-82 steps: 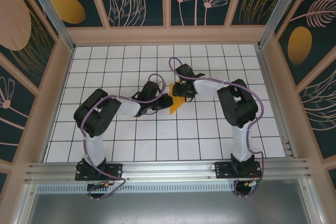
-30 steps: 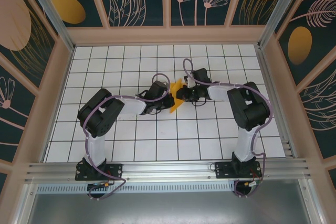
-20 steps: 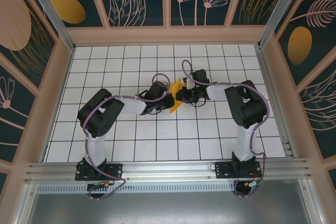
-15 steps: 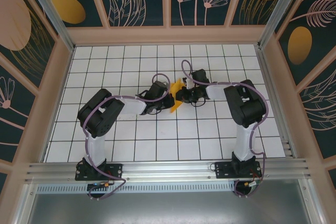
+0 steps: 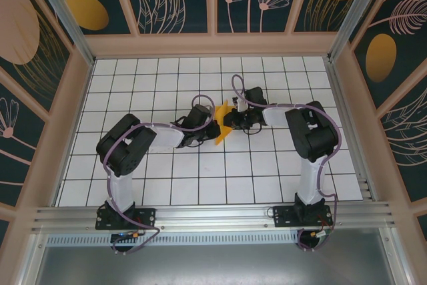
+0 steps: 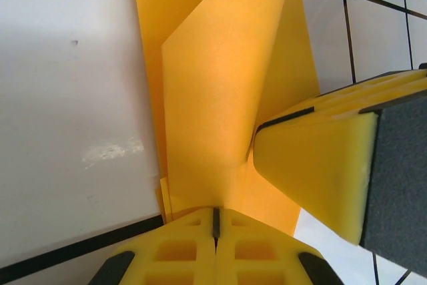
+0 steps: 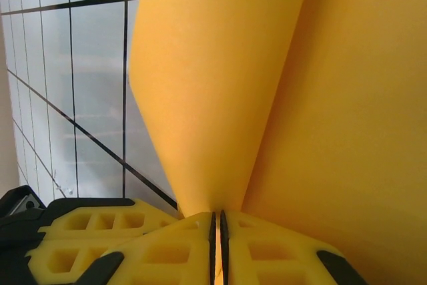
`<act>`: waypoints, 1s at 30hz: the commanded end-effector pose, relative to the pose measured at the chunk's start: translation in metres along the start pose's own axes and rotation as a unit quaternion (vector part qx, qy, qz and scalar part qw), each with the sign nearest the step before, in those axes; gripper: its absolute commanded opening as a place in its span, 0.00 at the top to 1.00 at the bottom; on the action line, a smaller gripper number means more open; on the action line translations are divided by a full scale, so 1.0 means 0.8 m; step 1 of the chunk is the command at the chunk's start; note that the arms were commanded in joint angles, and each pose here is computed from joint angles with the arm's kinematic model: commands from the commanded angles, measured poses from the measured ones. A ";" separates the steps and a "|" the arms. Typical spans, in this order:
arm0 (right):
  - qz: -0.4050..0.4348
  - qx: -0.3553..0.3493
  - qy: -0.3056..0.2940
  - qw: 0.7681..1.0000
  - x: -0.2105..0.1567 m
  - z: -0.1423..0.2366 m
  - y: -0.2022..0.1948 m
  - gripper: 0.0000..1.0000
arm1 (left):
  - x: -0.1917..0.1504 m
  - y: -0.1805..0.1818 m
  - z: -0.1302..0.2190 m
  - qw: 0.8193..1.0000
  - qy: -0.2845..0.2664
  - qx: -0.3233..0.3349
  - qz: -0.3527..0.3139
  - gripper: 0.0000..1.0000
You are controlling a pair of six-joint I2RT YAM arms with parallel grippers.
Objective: Fold a paper plane with a square sheet of paper (pick it up from the middle)
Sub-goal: Fourth fold the wing at the center of the table.
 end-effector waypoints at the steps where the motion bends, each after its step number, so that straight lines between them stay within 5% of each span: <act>1: 0.025 0.023 -0.023 0.999 0.023 0.009 0.020 0.86 | -0.035 0.038 0.004 0.997 0.050 0.050 0.012 0.99; 16: 0.041 0.018 -0.033 0.998 -0.007 0.032 0.047 0.86 | -0.048 0.025 0.037 0.996 0.053 -0.002 -0.071 0.94; 30: 0.038 0.028 -0.002 0.999 -0.029 -0.005 0.054 0.86 | -0.058 0.029 0.051 0.995 0.047 -0.023 -0.090 0.93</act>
Point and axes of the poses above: each hand's point on the last joint's axis, 136 mm out from that joint toward the fingers, its own z axis back along the fingers, its own y axis along the line the jaws close on, x = y × z, the point moved 3 cm from there along z, back along the fingers, and after that the axes turned 3 degrees about z, right-handed, at the moved point
